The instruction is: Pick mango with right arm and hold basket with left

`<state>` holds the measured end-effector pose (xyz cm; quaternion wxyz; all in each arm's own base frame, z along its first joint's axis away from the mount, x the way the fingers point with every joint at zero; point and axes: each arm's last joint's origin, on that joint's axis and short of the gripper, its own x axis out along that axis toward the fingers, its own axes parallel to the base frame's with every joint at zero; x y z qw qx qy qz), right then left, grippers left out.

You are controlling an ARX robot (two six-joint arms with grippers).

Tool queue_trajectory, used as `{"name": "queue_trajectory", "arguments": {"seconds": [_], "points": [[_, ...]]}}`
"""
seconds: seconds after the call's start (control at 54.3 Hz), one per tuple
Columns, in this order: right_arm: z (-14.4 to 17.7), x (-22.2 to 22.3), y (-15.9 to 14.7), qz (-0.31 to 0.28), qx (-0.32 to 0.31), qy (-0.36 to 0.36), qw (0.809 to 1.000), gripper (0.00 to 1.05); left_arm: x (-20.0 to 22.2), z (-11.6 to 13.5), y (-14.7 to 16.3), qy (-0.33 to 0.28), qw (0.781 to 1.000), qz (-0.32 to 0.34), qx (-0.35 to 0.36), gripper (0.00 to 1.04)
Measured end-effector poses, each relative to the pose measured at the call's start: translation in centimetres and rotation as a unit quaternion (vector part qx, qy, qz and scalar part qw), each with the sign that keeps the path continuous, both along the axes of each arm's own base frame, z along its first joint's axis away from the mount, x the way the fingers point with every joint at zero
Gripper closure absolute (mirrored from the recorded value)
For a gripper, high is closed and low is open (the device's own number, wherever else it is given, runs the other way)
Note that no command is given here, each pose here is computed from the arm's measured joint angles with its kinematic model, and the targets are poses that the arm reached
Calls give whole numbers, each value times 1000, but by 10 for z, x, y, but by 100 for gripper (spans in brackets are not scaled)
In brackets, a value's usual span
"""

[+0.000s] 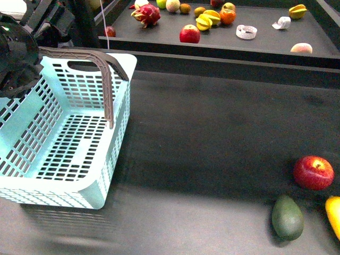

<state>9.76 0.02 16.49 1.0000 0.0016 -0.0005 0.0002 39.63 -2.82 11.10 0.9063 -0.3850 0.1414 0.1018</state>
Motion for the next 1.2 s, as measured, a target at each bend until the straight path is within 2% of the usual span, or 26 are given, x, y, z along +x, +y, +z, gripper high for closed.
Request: {"name": "queue_trajectory", "arguments": {"seconds": [0.166, 0.46, 0.552, 0.681, 0.718, 0.792, 0.865, 1.031, 1.197], "points": [[0, 0, 0, 0, 0, 0, 1000, 8, 7, -5, 0, 6, 1000, -5, -3, 7], [0, 0, 0, 0, 0, 0, 1000, 8, 12, -11, -2, 20, 1000, -11, -2, 59], [0, 0, 0, 0, 0, 0, 1000, 8, 11, -10, -7, 7, 999, -36, -10, 78], [0, 0, 0, 0, 0, 0, 1000, 8, -2, -10, -14, 11, 998, -66, -14, 92], [0, 0, 0, 0, 0, 0, 1000, 8, -8, -11, -14, 17, 997, -78, 6, 96], [0, 0, 0, 0, 0, 0, 1000, 8, -15, -9, -14, 15, 995, -90, 29, 96], [0, 0, 0, 0, 0, 0, 1000, 8, -28, 4, -12, 5, 994, -101, 31, 96], [0, 0, 0, 0, 0, 0, 1000, 8, -65, 36, -16, -28, 984, -149, 92, 97], [0, 0, 0, 0, 0, 0, 1000, 8, -110, 56, -16, -69, 966, -209, 138, 97]]}}
